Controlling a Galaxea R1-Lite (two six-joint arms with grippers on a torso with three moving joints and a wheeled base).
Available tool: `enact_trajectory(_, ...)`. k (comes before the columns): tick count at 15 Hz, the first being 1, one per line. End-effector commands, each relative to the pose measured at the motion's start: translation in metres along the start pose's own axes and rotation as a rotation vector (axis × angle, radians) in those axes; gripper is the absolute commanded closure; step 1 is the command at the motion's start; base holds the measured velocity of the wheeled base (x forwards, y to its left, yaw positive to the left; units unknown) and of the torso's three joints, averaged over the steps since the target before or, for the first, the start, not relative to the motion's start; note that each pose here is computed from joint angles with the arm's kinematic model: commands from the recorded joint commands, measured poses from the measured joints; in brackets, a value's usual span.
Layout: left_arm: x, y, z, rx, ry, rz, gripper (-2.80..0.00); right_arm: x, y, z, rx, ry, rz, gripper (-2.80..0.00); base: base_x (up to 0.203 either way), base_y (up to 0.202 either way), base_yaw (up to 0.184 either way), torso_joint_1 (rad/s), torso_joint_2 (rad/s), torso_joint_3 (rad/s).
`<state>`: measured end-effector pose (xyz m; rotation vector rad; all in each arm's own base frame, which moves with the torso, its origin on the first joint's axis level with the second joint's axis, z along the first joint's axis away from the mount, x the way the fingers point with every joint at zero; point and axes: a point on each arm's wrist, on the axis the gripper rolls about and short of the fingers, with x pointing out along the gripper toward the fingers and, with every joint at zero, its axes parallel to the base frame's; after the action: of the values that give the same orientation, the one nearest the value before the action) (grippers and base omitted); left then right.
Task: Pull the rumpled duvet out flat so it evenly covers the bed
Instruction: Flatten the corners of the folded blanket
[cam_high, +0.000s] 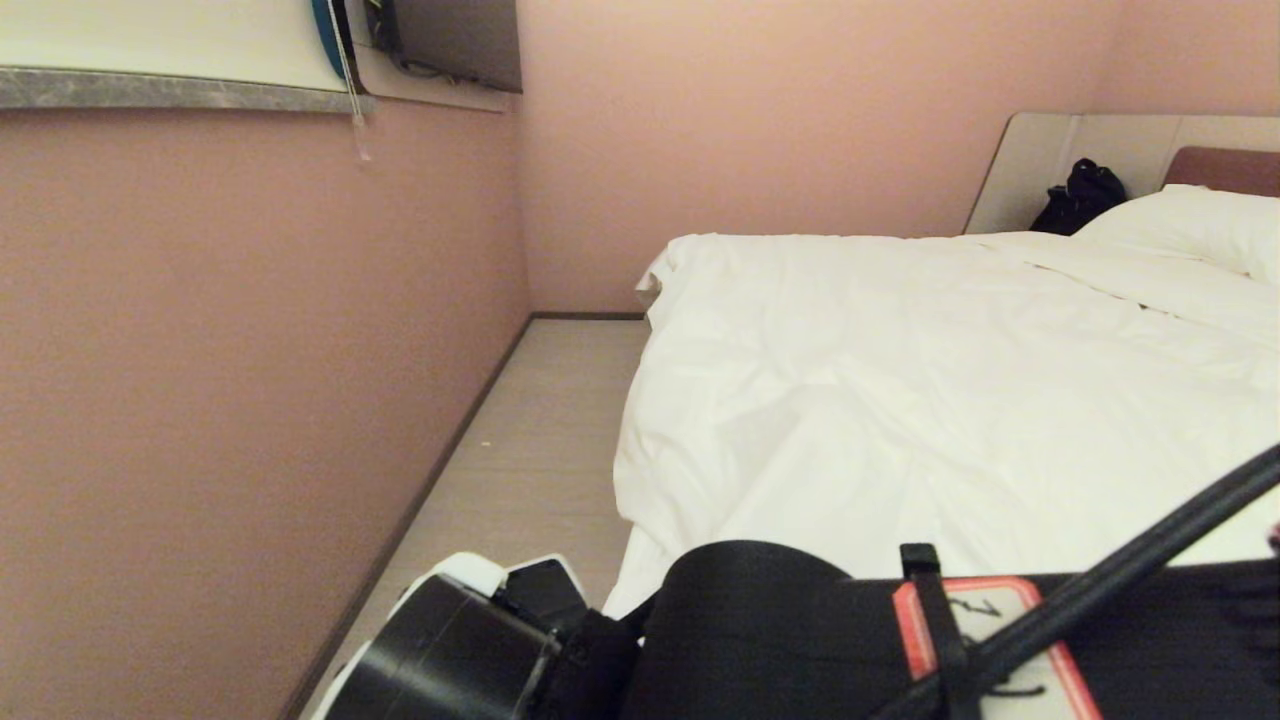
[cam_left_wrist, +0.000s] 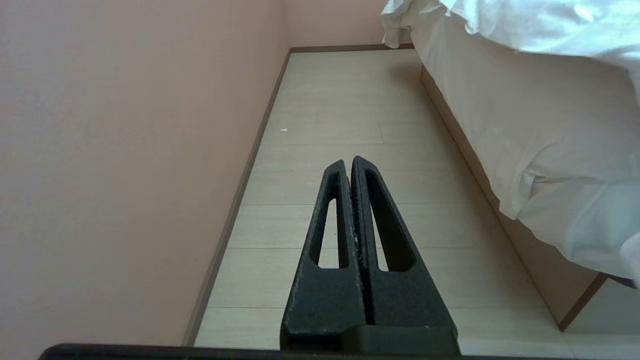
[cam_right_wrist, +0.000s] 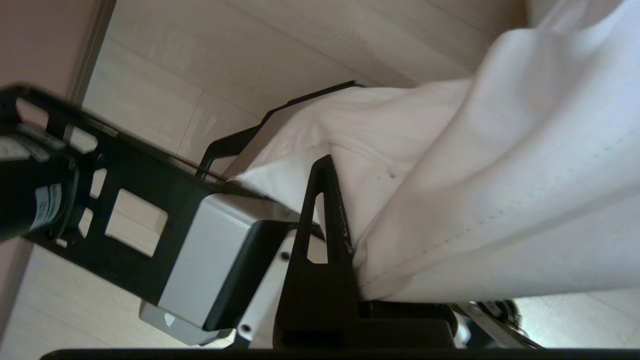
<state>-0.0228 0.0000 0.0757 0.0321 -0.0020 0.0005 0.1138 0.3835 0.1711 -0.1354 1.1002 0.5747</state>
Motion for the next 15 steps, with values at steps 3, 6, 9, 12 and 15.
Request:
enact_trajectory(3, 0.000, 0.000, 0.000, 0.000, -0.001, 0.001, 0.00, 0.020, 0.020, 0.001, -0.017, 0.012, 0.026, 0.00, 0.000, 0.000, 0.000, 0.000, 0.00, 0.000)
enact_trajectory(6, 0.000, 0.000, 0.000, 0.000, -0.001, 0.001, 0.00, 0.026, 0.033, -0.007, -0.046, 0.018, 0.047, 0.00, 0.000, 0.000, 0.000, 0.000, 0.00, 0.000)
enact_trajectory(9, 0.000, 0.000, 0.000, 0.000, -0.001, 0.001, 0.00, 0.038, 0.037, -0.013, -0.055, 0.062, 0.055, 0.00, 0.000, 0.000, 0.000, 0.000, 0.00, 0.000)
enact_trajectory(12, 0.000, 0.000, 0.000, 0.000, -0.001, 0.000, 0.00, 0.044, 0.045, -0.022, -0.075, 0.079, 0.064, 0.00, 0.000, 0.000, 0.000, 0.000, 0.00, 0.000)
enact_trajectory(15, 0.000, 0.000, 0.000, 0.000, -0.001, 0.001, 0.00, 0.048, 0.047, -0.023, -0.074, 0.078, 0.070, 0.00, 0.000, 0.000, 0.000, 0.000, 0.00, 0.000)
